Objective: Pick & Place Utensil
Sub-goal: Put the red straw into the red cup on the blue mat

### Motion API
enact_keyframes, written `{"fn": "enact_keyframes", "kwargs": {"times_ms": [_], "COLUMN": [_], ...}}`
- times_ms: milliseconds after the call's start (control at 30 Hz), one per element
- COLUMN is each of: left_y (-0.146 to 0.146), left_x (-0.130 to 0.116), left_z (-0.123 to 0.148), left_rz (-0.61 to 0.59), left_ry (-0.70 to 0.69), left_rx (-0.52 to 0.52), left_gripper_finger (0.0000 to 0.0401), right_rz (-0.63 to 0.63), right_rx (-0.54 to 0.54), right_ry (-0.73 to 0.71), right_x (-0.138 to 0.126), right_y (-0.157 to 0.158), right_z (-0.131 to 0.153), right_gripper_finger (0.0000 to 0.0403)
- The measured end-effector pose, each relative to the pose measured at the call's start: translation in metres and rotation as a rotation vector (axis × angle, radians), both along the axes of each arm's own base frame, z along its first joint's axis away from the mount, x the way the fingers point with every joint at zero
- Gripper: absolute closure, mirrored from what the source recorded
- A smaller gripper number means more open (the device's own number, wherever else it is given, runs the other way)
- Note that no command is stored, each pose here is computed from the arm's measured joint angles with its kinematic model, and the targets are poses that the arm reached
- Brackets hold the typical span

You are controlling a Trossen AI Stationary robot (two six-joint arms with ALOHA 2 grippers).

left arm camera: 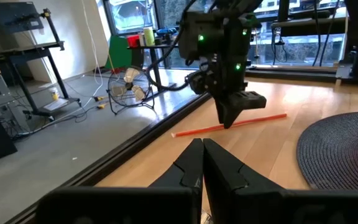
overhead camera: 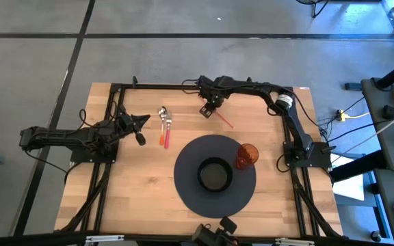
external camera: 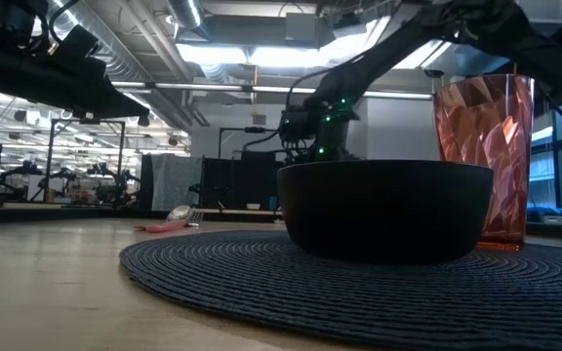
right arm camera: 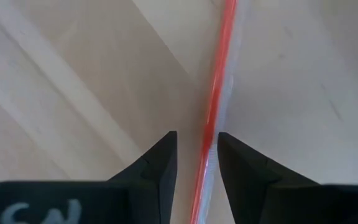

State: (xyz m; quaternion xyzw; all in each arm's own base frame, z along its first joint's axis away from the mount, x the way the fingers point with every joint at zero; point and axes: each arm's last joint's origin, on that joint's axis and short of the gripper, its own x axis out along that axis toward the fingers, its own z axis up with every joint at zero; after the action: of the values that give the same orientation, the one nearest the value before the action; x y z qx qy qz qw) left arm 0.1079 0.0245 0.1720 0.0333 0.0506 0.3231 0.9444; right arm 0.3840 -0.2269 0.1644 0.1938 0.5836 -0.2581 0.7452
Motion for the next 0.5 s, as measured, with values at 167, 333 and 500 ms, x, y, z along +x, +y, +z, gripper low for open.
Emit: {"fn": "enact_keyframes", "kwargs": {"times_ms": [167,333,500], "left_y": [0.0,0.0,0.0], "left_x": [0.0,0.0,0.0], "left_z": [0.0,0.0,0.0], "left_rz": [0.0,0.0,0.0], "left_ry": [0.0,0.0,0.0], "left_rx": [0.0,0.0,0.0], "left_gripper_finger": [0.0397,0.0397,0.0397], "right_rz": [-0.001,0.021,0.029], "right_rx": [0.012,0.013,0.018], "right_ry": [0.016,0.028,0.035], "right_x": [0.0008,0.0007,0.0001], "right_y": [-0.0012,-0.0013,-0.0009], "right_z": [-0.0082,-0.0107,-0.011], "right_gripper_finger": [0.0288,0.0289,0.0329]}}
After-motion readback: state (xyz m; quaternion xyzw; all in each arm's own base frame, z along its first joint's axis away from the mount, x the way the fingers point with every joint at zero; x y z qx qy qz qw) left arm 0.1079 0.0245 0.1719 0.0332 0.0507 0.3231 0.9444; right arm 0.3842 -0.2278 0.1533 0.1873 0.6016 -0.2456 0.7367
